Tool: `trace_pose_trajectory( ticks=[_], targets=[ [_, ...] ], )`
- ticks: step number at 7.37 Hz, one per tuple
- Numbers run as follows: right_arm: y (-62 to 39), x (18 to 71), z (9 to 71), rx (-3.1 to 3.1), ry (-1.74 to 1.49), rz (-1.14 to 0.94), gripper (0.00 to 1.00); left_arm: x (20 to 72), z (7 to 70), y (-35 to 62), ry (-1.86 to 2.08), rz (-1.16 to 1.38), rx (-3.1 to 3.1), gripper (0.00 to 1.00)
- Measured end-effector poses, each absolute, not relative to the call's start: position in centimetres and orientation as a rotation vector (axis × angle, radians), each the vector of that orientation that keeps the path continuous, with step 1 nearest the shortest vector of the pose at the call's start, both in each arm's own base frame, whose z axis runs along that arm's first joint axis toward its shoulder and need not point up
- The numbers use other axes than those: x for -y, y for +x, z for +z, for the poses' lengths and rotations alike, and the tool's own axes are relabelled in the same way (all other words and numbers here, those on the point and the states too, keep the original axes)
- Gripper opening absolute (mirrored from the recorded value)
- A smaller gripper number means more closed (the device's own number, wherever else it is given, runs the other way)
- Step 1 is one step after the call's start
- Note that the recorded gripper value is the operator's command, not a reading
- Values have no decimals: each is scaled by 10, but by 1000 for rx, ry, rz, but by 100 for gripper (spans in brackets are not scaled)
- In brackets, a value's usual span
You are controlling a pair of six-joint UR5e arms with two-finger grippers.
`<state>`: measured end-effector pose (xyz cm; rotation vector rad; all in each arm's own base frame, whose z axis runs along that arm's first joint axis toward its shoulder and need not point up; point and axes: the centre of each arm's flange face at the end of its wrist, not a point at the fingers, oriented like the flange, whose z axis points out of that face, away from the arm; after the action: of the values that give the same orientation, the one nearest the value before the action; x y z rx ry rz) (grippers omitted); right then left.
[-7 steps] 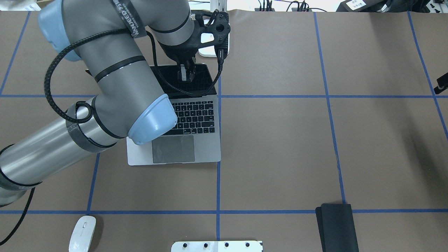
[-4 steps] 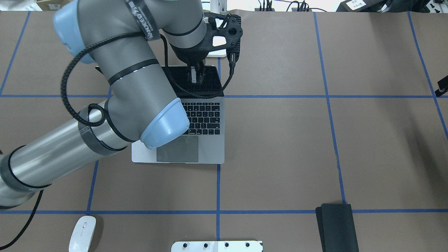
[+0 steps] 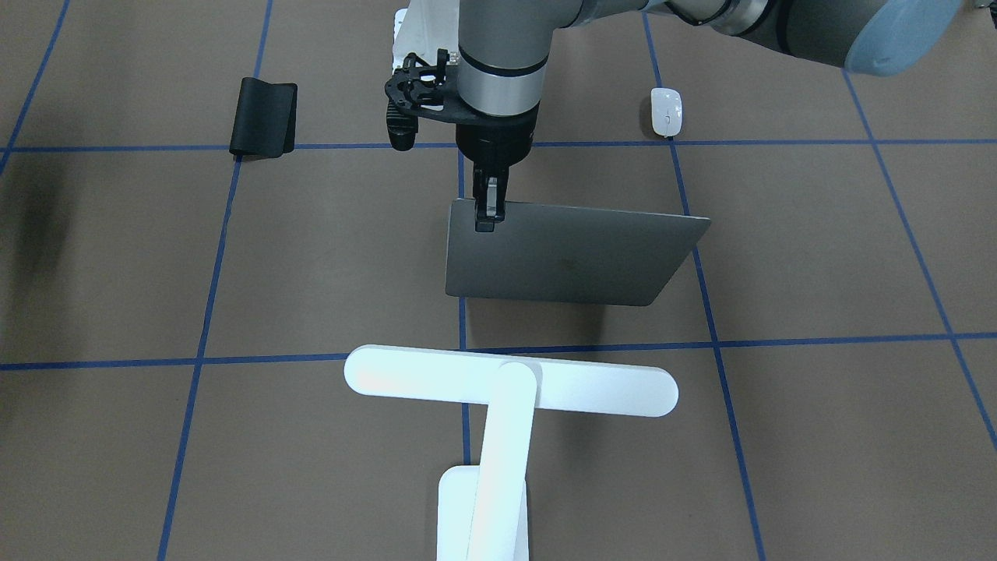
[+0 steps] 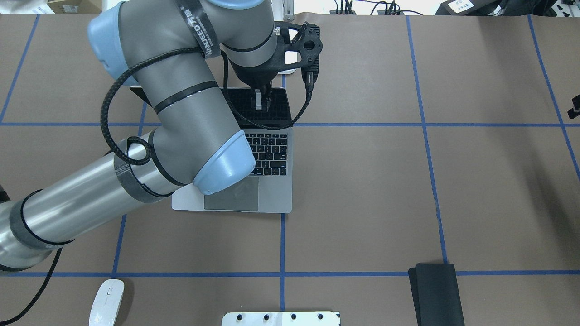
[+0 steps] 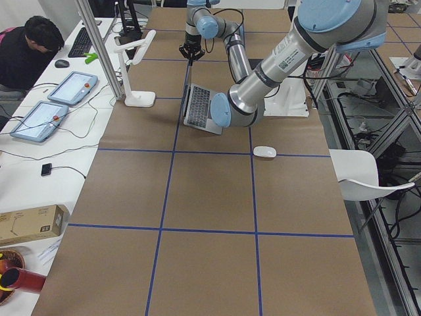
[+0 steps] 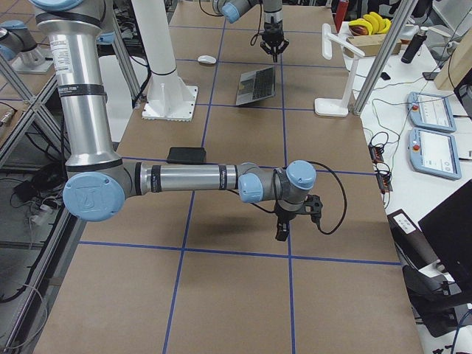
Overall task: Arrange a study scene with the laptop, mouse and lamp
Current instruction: 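Nudge the laptop with the left gripper to square it below the lamp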
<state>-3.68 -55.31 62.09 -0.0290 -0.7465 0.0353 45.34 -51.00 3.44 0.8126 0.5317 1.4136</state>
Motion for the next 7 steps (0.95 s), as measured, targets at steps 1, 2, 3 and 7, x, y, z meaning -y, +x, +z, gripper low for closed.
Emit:
trace_pose_trajectory(
  ticks=[1,2,3,7],
  targets=[
    [-33,554,615,751,-17,39,100,510,38,460,806,1382,-550,0],
    [-30,554,608,754,-2,40,100,510,41,464,797,1354,-565,0],
    [-27,554,601,757,11,40,100,510,43,465,789,1331,-576,0],
    [-24,551,594,759,27,38,100,509,51,464,748,1242,-612,0]
  ],
)
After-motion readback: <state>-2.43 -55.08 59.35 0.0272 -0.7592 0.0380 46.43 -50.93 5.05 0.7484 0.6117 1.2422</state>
